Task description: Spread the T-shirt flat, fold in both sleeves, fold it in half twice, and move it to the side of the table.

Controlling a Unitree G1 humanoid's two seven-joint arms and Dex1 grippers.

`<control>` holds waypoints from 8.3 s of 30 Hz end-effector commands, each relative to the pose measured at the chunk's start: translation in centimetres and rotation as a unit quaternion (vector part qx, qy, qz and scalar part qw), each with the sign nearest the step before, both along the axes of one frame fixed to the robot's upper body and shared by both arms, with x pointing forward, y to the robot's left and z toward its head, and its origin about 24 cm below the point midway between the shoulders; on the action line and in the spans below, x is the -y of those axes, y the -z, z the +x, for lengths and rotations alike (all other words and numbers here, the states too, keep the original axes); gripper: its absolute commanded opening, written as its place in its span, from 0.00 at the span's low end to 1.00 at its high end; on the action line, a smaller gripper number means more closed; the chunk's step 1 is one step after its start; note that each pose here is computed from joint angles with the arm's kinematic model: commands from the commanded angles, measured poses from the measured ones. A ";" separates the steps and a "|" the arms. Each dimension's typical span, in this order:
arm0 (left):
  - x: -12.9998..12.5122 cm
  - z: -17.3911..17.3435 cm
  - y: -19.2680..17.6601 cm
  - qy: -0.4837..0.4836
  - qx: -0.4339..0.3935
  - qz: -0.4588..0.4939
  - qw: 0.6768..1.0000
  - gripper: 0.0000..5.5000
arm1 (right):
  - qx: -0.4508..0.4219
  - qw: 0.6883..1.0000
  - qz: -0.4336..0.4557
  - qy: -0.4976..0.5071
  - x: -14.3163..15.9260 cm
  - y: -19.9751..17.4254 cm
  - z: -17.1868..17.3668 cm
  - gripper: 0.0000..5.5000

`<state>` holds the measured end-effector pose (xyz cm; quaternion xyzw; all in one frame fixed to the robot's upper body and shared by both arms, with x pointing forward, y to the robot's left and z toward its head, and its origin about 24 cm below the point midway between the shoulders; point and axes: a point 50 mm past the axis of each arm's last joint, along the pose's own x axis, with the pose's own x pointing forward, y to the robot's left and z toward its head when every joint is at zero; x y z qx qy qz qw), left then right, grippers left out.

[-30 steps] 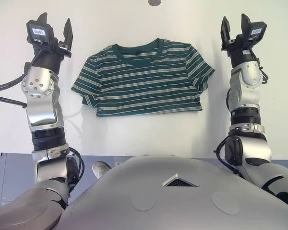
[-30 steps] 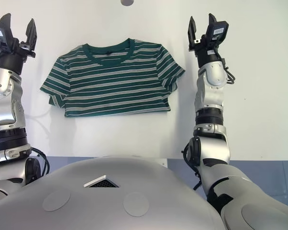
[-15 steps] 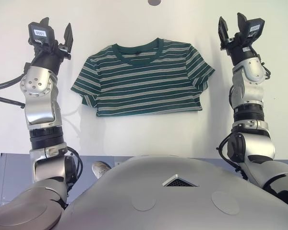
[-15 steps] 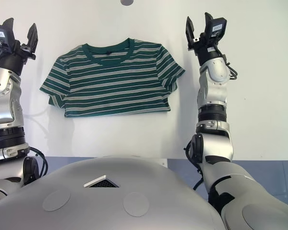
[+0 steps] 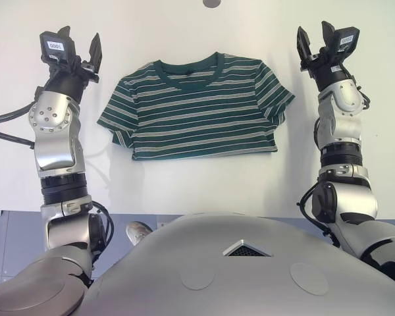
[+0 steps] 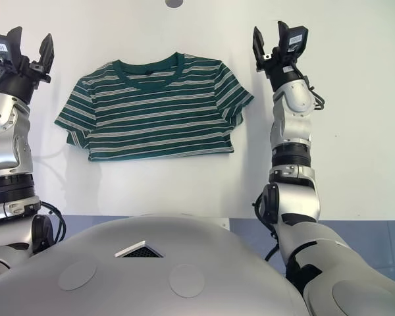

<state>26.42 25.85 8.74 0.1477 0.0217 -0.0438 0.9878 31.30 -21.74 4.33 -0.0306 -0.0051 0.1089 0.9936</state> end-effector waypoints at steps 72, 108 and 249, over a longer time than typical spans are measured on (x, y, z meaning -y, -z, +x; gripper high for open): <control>0.1 -3.9 -18.2 0.295 0.205 -0.162 0.919 0.00 | 0.174 0.893 0.098 -0.403 -0.4 -24.6 -3.9 0.00; 6.0 13.3 -2.9 0.164 -0.090 0.118 0.975 0.11 | -0.102 0.972 -0.210 -0.042 -3.8 -6.5 9.1 0.12; 4.7 -0.4 -1.1 0.116 -0.109 -0.162 0.974 0.52 | -0.173 0.981 0.002 -0.084 -3.2 0.8 0.7 0.00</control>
